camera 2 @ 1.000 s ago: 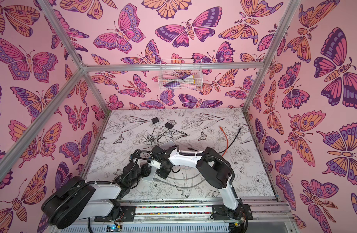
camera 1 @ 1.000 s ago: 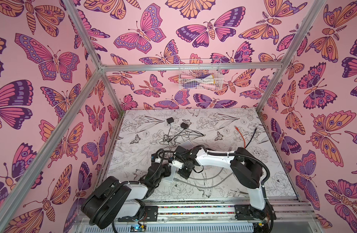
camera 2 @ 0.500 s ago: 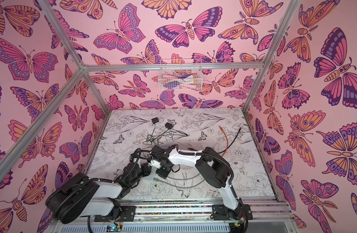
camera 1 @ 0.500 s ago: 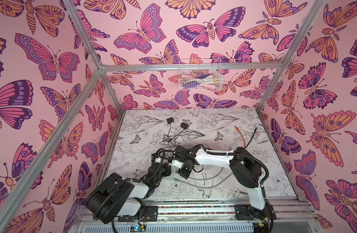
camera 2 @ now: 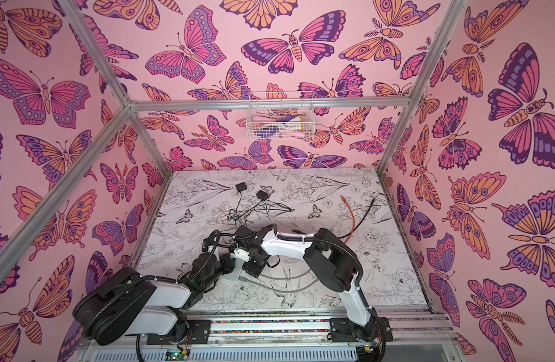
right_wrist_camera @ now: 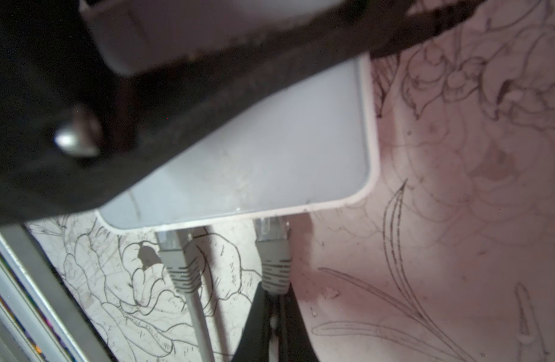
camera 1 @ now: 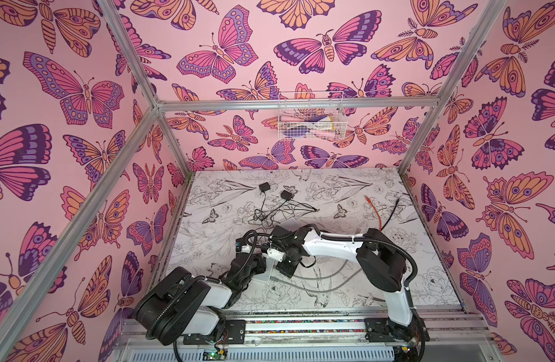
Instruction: Insert the plug into the switch port
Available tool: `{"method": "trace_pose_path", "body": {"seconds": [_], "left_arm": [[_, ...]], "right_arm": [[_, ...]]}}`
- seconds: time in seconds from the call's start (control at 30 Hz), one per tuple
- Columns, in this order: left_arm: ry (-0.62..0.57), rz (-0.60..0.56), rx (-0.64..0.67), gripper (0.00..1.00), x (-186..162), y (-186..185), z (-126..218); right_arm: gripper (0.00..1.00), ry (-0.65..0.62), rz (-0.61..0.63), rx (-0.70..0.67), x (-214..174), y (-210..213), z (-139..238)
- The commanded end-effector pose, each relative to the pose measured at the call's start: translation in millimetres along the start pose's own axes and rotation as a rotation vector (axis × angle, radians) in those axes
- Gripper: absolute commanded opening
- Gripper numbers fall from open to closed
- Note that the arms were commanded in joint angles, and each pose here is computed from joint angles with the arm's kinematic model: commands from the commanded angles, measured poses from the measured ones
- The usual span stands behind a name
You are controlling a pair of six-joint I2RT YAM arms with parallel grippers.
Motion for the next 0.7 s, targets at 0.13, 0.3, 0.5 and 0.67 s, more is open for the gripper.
{"method": "trace_pose_path", "body": {"seconds": [0.13,0.3,0.5,0.67], "left_arm": [[0.347,-0.003,-0.304,0.41,-44,-29,7],[0.34,-0.009,-0.308,0.41,-44,-29,9],[0.339,-0.031,-0.311,0.4,-42,-30,12],[0.351,-0.037,-0.348,0.4,-39,-36,9]], "right_arm": [[0.0,-0.431,0.194,0.251,74,46,15],[0.0,-0.423,0.211,0.236,72,47,21],[0.0,-0.381,0.226,0.182,50,38,25],[0.0,-0.394,0.214,0.206,52,38,23]]}}
Point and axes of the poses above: each gripper's point midway between its finger pads, its own z axis back along the fingers, its own y axis along the line the jaws close on, x = y × z, the point moved 10 cm from there along z, back along the fingers, and after that the axes turned 14 degrees about -z, right-handed, at the moved point
